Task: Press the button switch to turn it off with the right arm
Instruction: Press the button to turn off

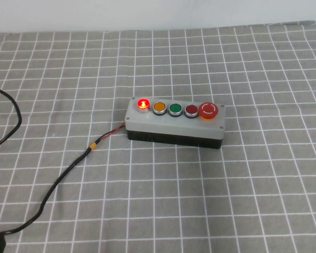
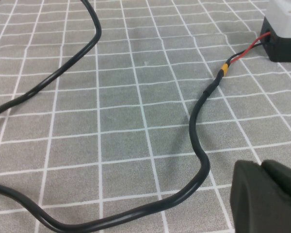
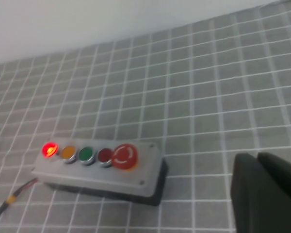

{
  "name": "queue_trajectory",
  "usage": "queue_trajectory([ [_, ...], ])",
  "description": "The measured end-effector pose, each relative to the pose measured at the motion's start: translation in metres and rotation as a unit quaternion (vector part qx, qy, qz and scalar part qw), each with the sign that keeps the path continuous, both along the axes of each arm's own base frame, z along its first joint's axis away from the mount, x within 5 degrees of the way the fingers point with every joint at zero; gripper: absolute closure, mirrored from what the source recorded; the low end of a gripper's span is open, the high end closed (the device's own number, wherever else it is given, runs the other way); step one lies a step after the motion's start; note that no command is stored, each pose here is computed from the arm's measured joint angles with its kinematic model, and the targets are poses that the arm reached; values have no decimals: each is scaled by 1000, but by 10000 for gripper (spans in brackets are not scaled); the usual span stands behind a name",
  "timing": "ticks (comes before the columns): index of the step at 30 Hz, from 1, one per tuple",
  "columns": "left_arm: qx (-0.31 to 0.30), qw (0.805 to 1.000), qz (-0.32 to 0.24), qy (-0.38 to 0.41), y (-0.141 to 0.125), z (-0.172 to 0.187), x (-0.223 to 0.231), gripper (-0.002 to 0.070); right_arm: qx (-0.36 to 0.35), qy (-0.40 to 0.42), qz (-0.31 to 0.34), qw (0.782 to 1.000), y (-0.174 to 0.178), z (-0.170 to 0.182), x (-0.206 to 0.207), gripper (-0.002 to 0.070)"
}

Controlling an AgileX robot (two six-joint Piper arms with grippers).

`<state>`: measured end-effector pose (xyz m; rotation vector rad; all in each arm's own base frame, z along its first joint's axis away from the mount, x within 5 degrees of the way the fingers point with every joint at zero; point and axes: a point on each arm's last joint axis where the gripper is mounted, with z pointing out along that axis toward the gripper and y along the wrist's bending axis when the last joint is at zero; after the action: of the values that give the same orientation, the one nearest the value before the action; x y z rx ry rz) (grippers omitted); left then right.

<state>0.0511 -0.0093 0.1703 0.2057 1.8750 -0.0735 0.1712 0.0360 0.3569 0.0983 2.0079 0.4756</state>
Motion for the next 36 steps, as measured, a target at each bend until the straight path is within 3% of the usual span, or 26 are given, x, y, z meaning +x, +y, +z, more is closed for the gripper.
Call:
queue_trajectory([
  [10, 0, 1000, 0, 0, 0, 0, 0, 678, -39, 5, 199, 979, 44, -8, 89, 692],
  [18, 0, 1000, 0, 0, 0, 0, 0, 678, -76, 9, 319, 945, 131, -19, 153, 692],
  [29, 0, 1000, 0, 0, 0, 0, 0, 678, -187, 59, 361, 912, 227, -58, 198, 692],
  [36, 0, 1000, 0, 0, 0, 0, 0, 678, -230, 86, 362, 899, 258, -75, 213, 692],
])
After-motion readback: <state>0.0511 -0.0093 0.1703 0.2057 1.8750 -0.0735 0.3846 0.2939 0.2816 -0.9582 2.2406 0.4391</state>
